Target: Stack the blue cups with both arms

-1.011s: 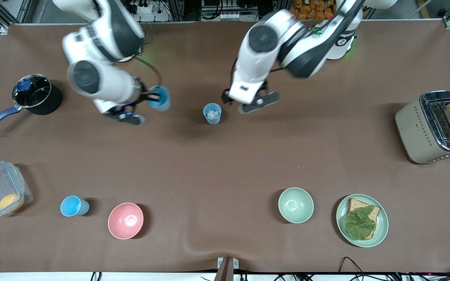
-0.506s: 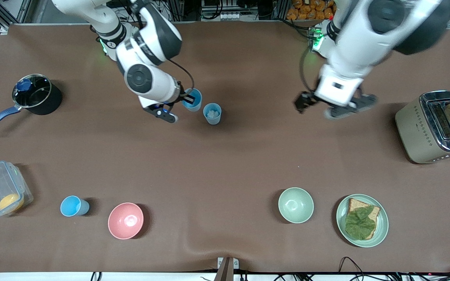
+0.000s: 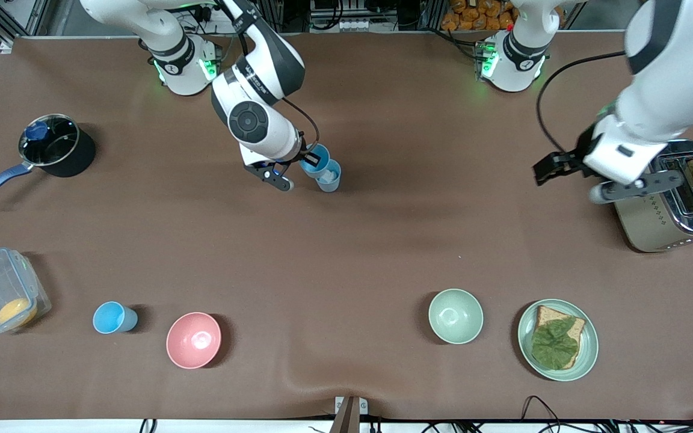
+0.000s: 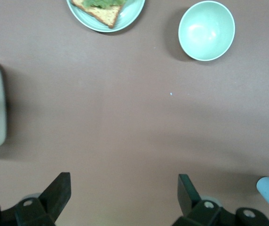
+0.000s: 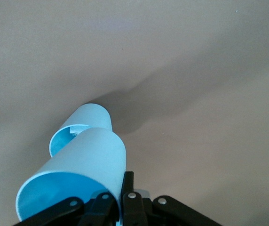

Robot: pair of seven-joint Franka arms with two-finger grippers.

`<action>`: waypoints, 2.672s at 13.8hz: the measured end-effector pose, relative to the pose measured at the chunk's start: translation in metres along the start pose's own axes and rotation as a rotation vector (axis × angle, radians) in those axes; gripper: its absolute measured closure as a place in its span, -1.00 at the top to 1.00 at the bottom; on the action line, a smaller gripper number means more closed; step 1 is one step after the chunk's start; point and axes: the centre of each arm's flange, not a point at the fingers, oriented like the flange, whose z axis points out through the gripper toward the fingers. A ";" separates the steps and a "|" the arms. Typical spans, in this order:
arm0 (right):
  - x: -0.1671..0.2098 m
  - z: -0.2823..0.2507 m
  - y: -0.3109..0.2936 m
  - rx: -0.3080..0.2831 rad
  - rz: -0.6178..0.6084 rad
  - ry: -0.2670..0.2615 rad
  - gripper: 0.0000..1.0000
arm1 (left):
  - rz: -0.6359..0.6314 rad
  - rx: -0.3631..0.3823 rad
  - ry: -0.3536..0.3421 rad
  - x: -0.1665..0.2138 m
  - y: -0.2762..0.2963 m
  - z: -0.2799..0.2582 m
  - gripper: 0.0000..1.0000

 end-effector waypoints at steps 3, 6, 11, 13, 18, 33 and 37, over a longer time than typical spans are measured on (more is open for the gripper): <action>-0.001 0.003 -0.003 0.008 0.016 0.004 -0.92 | 0.008 0.011 -0.010 -0.001 -0.019 -0.024 1.00; -0.003 0.014 -0.006 0.007 0.026 0.005 -0.92 | 0.032 0.015 0.013 0.001 -0.026 -0.039 1.00; 0.001 0.025 -0.017 0.005 0.076 0.001 -0.92 | 0.086 0.030 0.013 0.012 -0.078 -0.055 1.00; -0.003 0.030 -0.020 -0.003 0.077 -0.001 -0.91 | 0.091 0.030 0.014 0.015 -0.092 -0.057 1.00; -0.006 0.014 -0.031 0.015 0.132 0.000 -0.30 | 0.121 0.032 0.007 0.010 -0.077 -0.056 1.00; 0.230 -0.280 0.234 -0.040 -0.446 0.053 1.00 | 0.122 0.041 -0.018 -0.006 -0.075 -0.068 1.00; 0.170 -0.339 0.244 -0.111 -0.627 0.202 1.00 | 0.119 0.040 -0.005 -0.010 -0.077 -0.075 1.00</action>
